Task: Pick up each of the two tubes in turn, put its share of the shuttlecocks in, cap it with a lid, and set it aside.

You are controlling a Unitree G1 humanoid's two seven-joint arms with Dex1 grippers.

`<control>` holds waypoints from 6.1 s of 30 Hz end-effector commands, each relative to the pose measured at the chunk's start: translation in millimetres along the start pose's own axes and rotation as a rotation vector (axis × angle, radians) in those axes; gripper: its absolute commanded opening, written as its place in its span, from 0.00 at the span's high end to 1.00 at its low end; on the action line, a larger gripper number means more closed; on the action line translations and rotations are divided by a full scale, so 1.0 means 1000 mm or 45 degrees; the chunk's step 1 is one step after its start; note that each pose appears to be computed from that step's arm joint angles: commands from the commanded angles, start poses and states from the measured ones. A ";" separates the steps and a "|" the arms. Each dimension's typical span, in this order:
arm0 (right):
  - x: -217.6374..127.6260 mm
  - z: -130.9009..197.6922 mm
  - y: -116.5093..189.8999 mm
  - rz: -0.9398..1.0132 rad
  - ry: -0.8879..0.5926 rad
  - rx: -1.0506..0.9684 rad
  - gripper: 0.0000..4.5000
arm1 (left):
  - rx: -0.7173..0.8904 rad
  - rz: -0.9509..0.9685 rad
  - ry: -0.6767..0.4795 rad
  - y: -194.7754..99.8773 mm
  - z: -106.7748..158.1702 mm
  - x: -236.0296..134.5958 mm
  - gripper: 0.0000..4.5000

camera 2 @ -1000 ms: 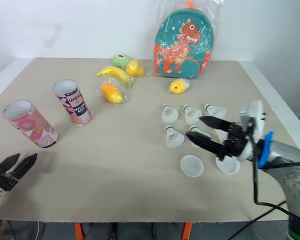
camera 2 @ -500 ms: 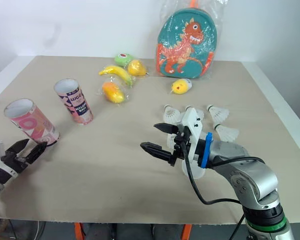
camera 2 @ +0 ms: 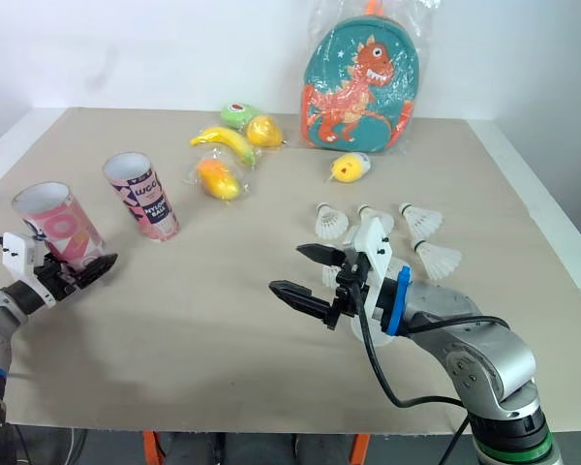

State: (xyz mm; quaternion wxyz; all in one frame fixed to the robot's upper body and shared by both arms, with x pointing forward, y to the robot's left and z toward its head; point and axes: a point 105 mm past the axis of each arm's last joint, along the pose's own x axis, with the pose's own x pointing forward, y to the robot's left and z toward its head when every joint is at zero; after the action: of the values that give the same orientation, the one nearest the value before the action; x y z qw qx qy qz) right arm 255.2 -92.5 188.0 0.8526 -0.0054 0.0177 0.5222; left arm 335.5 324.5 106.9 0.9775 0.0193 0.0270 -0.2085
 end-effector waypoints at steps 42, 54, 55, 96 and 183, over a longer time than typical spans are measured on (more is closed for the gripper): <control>-0.019 0.012 0.005 -0.040 -0.056 -0.009 0.00 | -0.720 -0.854 -0.140 -0.087 0.112 -0.020 0.32; -0.030 0.004 0.005 -0.145 -0.036 0.010 0.00 | -0.198 -0.937 0.146 -0.118 0.071 0.000 0.32; -0.032 0.002 0.004 -0.165 -0.029 0.014 0.00 | -0.135 -0.959 0.171 -0.120 0.066 -0.001 0.32; -0.022 -0.067 -0.077 -0.882 0.225 0.082 0.00 | 0.850 -1.485 0.912 -0.107 0.012 -0.033 0.32; -0.014 0.046 -0.102 -0.264 0.098 -0.419 0.01 | 0.672 -1.643 0.761 -0.152 0.016 0.001 0.32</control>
State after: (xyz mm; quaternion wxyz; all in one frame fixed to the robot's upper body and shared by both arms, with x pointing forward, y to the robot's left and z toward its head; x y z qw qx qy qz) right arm 342.4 -140.9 222.2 0.8720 -0.1638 -0.0124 0.4610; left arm 277.0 187.2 119.6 0.5795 0.2895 0.2481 -0.7203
